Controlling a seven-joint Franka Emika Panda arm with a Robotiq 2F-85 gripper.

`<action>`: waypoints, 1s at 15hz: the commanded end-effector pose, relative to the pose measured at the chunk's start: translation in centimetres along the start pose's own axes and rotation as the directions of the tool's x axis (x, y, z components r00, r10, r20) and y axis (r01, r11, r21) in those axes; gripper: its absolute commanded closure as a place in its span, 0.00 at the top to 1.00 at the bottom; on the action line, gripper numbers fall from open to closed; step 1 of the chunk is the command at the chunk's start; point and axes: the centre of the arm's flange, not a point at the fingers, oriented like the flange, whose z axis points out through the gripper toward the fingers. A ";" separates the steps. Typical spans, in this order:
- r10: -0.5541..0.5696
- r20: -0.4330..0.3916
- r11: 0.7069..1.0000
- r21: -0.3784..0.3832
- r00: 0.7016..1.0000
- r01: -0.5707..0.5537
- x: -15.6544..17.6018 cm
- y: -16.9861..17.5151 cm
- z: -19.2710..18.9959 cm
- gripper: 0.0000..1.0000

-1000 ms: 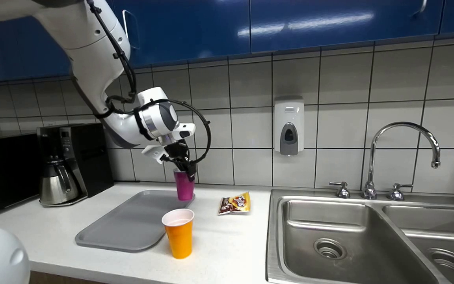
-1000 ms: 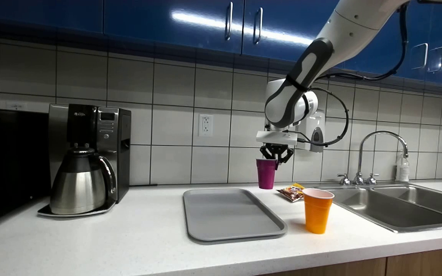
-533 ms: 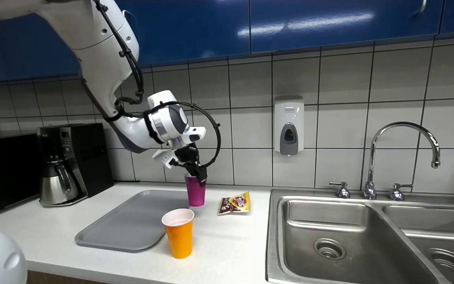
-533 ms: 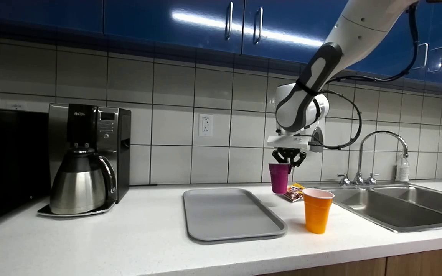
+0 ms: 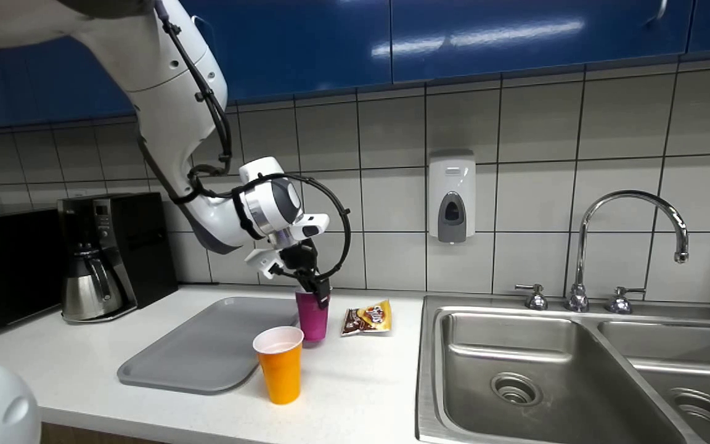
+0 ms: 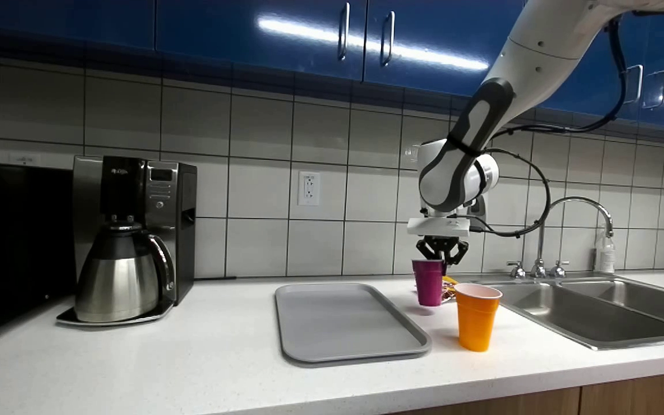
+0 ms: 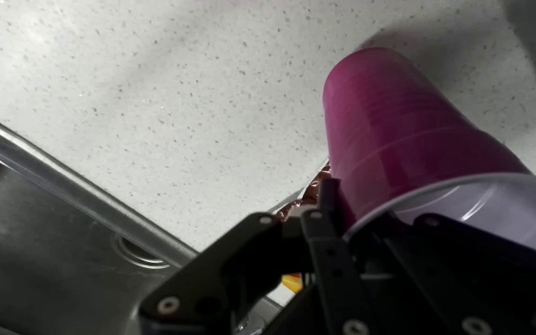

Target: Remove the cups from the grey tray.

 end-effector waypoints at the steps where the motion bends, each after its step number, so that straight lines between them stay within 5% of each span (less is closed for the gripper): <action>1: 0.025 -0.011 1.000 -0.013 1.000 -0.025 0.1 0.4 1.4 0.01; 3: 0.026 -0.005 0.999 -0.020 1.000 -0.026 0.1 0.5 2.0 0.01; 4: 0.028 -0.004 0.999 -0.023 1.000 -0.028 0.1 0.6 2.1 0.30; 6: 0.029 -0.009 0.999 -0.023 1.000 -0.030 0.3 0.7 2.0 0.36; 15: 0.031 -0.029 0.999 -0.006 0.999 -0.031 0.1 1.3 -0.5 1.00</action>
